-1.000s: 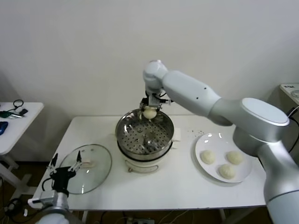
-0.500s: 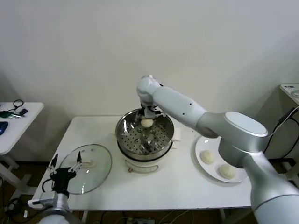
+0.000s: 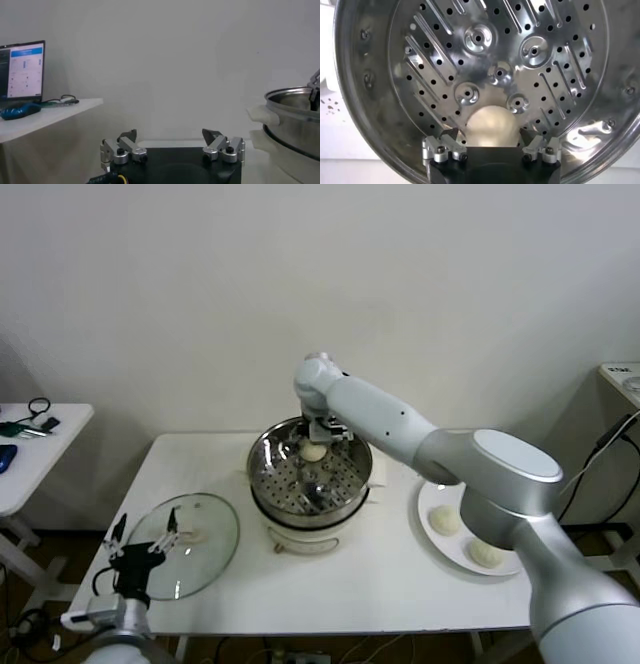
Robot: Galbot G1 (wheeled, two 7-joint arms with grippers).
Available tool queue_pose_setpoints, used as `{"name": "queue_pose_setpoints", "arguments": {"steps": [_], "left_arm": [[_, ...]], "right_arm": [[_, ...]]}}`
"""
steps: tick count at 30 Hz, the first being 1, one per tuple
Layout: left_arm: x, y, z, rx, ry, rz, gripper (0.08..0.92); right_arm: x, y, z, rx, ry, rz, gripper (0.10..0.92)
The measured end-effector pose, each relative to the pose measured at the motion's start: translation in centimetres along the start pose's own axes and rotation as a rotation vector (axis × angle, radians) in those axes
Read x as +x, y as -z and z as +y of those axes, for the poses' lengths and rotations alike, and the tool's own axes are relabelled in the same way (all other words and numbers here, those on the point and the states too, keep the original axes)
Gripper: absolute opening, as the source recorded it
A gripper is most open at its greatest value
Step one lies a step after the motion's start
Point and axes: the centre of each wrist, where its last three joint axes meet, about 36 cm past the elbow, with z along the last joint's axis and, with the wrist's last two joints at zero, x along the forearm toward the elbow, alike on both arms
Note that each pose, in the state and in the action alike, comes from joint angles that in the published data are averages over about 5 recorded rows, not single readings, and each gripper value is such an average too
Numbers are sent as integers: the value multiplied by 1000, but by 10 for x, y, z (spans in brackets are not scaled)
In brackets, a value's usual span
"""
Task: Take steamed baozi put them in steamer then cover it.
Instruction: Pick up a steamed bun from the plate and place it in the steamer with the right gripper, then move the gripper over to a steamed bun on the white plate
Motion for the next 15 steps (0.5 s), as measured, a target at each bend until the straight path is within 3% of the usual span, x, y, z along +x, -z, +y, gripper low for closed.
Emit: {"name": "queue_pose_setpoints", "arguments": {"steps": [8, 15], "left_arm": [[5, 4, -1, 19, -12, 2, 823], [6, 8, -2, 25, -19, -4, 823]], "right_arm": [[34, -11, 14, -30, -26, 14, 823], [74, -27, 57, -174, -86, -4, 823]]}}
